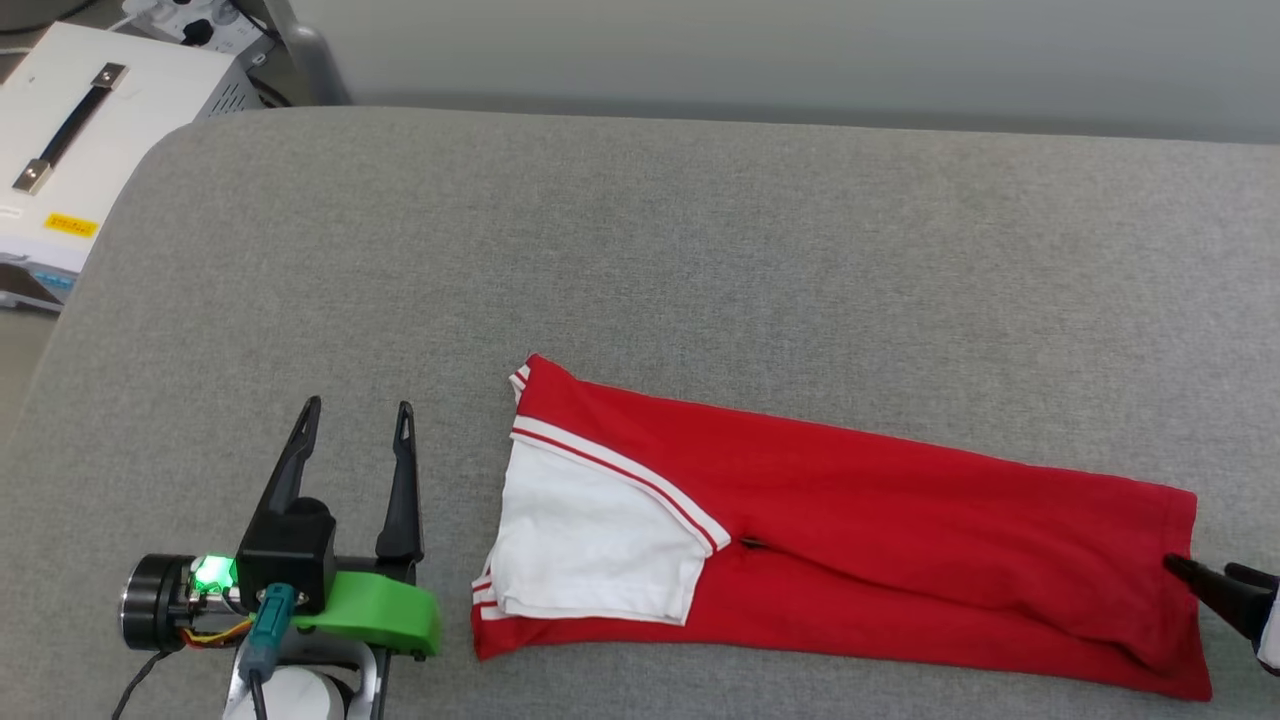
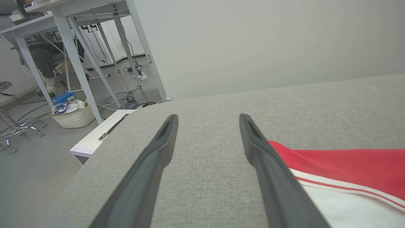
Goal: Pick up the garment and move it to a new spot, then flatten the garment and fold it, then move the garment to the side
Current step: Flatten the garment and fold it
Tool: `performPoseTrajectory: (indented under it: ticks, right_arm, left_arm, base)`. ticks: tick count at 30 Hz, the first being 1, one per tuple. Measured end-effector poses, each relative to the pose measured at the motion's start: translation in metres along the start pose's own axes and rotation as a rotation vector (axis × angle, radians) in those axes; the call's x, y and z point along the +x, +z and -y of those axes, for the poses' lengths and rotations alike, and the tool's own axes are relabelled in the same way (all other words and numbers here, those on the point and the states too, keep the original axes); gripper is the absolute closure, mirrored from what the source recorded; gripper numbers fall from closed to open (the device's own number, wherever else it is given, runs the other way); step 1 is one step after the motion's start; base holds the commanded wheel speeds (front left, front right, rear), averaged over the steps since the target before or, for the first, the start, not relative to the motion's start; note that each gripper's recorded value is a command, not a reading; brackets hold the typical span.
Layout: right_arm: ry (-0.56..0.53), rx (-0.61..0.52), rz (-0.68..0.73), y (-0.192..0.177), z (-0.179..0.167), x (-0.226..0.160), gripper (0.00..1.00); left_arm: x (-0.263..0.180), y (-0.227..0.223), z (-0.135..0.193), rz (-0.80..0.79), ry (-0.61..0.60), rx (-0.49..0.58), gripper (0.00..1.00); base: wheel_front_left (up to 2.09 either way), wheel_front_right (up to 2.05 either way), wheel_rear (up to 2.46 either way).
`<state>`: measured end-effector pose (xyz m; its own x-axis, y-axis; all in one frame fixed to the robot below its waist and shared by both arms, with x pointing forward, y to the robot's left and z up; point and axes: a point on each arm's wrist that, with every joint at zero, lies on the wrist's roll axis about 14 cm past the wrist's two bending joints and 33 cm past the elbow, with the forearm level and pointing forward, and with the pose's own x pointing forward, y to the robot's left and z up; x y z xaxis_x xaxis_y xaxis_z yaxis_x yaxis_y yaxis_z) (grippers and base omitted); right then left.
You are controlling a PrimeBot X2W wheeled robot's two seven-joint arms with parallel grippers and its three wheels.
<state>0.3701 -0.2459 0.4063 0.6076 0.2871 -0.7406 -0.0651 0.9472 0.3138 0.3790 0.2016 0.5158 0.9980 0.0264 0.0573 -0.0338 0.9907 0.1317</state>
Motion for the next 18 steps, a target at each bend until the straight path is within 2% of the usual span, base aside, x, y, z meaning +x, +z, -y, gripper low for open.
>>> performPoseTrajectory:
  ticks: [8, 18]
  right_arm:
    - [0.018, 0.023, -0.115, -0.017, -0.004, 0.035, 0.0]
    - [0.131, 0.018, -0.183, -0.033, -0.039, 0.051, 0.0]
  left_arm:
    - [-0.003, -0.015, -0.008, -0.028, 0.052, -0.011, 0.0]
    - [-0.007, -0.025, -0.009, -0.047, 0.07, -0.002, 0.0]
  base:
    - [0.0, 0.0, 0.0]
    - [0.0, 0.0, 0.0]
